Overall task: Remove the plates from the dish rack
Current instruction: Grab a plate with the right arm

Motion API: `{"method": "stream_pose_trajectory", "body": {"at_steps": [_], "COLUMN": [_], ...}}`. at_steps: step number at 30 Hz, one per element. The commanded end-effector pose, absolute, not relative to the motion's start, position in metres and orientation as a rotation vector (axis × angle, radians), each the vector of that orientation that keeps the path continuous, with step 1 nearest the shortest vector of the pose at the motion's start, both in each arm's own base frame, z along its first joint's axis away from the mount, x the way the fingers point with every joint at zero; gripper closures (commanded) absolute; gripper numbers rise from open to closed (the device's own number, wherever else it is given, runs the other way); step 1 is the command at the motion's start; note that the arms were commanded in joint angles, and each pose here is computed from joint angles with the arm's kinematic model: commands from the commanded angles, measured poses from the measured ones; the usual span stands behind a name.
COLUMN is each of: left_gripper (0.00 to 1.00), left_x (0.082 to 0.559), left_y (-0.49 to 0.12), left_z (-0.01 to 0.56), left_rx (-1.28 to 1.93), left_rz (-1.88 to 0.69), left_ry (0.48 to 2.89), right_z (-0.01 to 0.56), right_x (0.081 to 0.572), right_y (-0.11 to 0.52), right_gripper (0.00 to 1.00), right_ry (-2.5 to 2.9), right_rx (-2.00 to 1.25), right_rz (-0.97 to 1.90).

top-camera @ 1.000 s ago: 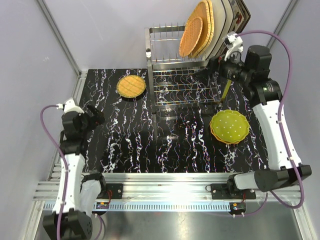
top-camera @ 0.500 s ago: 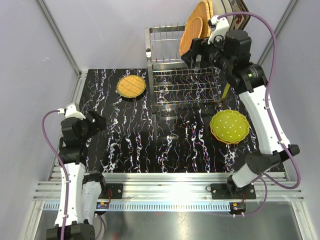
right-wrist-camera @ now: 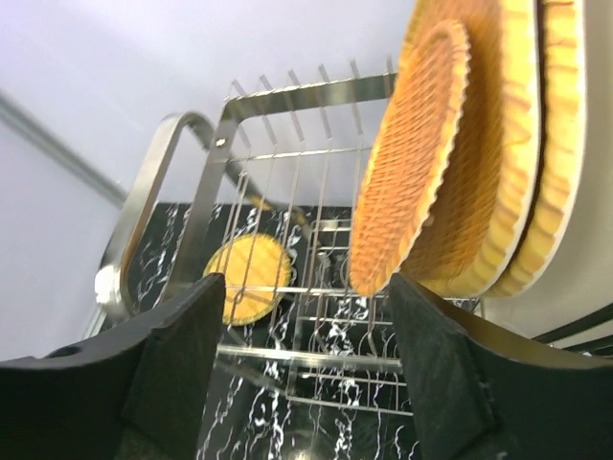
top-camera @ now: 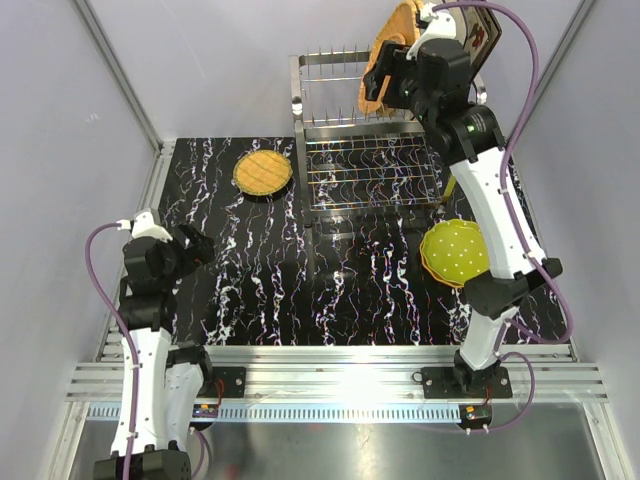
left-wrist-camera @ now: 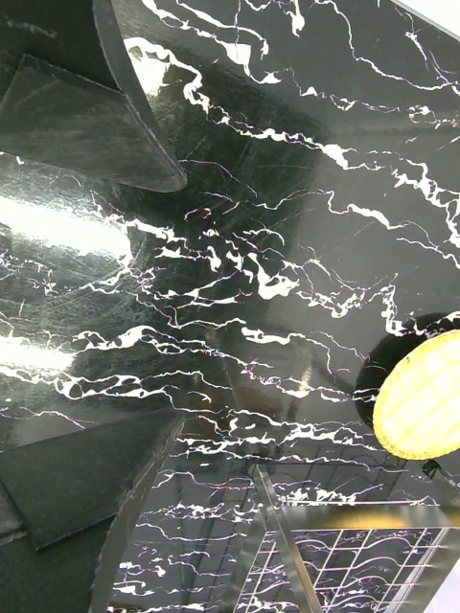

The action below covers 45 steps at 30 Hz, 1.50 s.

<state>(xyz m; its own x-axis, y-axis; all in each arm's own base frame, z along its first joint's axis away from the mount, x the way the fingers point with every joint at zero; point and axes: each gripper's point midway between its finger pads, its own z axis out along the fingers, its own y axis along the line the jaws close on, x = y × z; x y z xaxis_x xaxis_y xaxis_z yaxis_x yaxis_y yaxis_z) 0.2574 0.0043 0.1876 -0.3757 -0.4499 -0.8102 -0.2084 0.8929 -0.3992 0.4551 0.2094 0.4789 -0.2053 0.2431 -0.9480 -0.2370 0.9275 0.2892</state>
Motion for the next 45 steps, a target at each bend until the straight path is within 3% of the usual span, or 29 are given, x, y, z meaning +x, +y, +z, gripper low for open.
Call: {"method": "stream_pose_trajectory", "body": {"at_steps": [1,8,18,28,33,34,37,45], "left_gripper": [0.01,0.01,0.01,0.01,0.01,0.01,0.01,0.01], "left_x": [0.260,0.260,0.263,0.261,0.261,0.261,0.262,0.263], "left_y": [0.000,-0.001,-0.001,0.000,0.001,0.000,0.000,-0.001], "left_z": [0.195,0.196,0.198,0.195,0.198,0.199,0.201,0.208], "left_rx": [-0.463,-0.465,-0.473,-0.480,-0.479,-0.478,-0.477,-0.473], "left_rz": [-0.311,-0.318,-0.333,-0.323,-0.319,-0.320,-0.320,-0.331], "left_ry": [1.930,1.924,1.910,1.917,1.913,1.912,1.909,1.902], "right_z": [0.494,0.479,0.464,0.450,0.446,0.446,0.456,0.515], "right_x": [0.462,0.478,0.495,0.515,0.520,0.521,0.521,0.516], "right_y": [0.196,0.186,0.183,0.181,0.177,0.176,0.174,0.171], "right_gripper": [0.26,0.35,0.37,0.51,0.70,0.80,0.96,1.00], "right_ry": [1.673,1.690,1.690,1.682,1.675,1.670,1.637,1.460], "right_rx": [0.138,0.205,0.228,0.281,0.316,0.322,0.342,0.361], "right_rz": [0.359,0.270,0.186,0.132,0.100,0.095,0.097,0.179]}}
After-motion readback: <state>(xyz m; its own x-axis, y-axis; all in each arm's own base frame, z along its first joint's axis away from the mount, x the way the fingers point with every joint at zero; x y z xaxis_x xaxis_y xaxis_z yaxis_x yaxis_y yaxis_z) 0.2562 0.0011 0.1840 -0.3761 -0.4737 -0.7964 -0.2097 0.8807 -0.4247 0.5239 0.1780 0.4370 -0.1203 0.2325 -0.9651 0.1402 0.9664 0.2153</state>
